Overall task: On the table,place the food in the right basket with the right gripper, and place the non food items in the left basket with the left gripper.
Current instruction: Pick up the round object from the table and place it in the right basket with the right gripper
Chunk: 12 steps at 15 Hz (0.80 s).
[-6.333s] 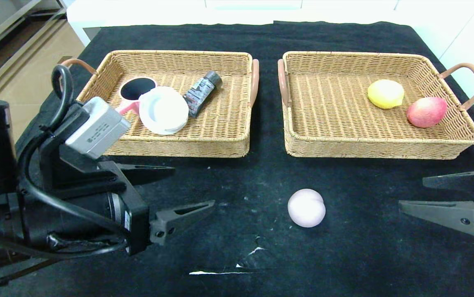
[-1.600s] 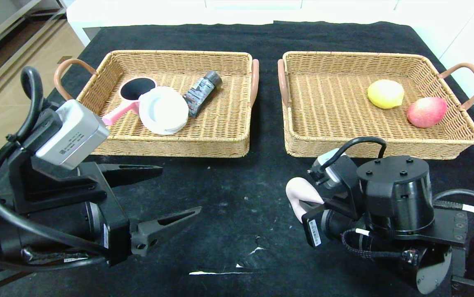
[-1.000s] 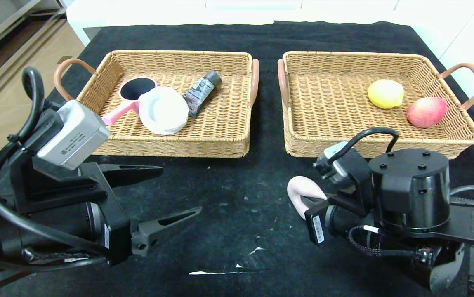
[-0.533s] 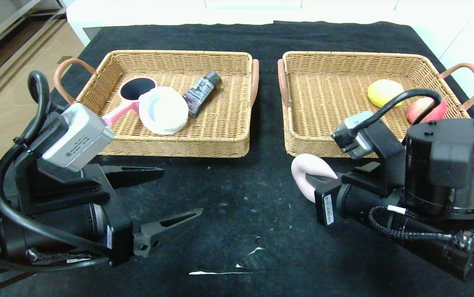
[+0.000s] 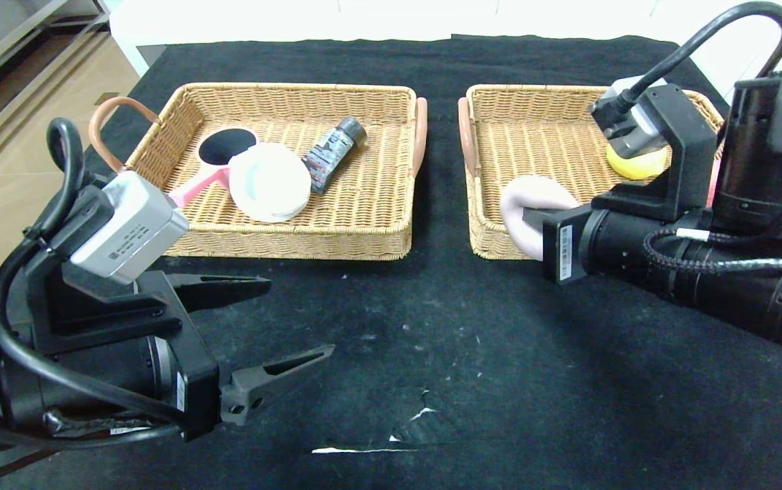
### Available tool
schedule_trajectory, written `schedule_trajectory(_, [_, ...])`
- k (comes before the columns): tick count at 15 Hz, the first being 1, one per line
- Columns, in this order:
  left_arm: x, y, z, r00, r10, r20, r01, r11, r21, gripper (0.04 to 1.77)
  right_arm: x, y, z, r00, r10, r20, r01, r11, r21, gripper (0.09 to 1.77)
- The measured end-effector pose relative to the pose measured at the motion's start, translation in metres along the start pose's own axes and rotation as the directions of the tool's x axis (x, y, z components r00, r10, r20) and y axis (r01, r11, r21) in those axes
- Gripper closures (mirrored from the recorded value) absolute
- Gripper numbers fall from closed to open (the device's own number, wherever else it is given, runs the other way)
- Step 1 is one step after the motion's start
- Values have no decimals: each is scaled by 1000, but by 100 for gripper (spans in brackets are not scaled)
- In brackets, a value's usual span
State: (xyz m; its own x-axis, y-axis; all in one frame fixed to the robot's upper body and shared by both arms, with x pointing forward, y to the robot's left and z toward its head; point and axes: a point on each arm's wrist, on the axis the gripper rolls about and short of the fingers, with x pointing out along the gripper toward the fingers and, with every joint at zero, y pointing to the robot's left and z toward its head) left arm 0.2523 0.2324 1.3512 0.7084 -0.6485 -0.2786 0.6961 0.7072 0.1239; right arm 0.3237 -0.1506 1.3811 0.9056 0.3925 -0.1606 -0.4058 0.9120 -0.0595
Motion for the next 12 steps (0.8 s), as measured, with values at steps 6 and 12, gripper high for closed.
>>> schedule_trajectory(6, [0, 0, 0, 1000, -3, 0, 3, 1000, 0, 9, 18, -52, 26, 998, -36, 41, 35, 999, 37, 168])
schedule_trajectory(12, [3, 0, -1, 1000, -4, -8, 4, 1000, -3, 9, 39, -110, 37, 992, -103, 73, 99, 993, 62, 168])
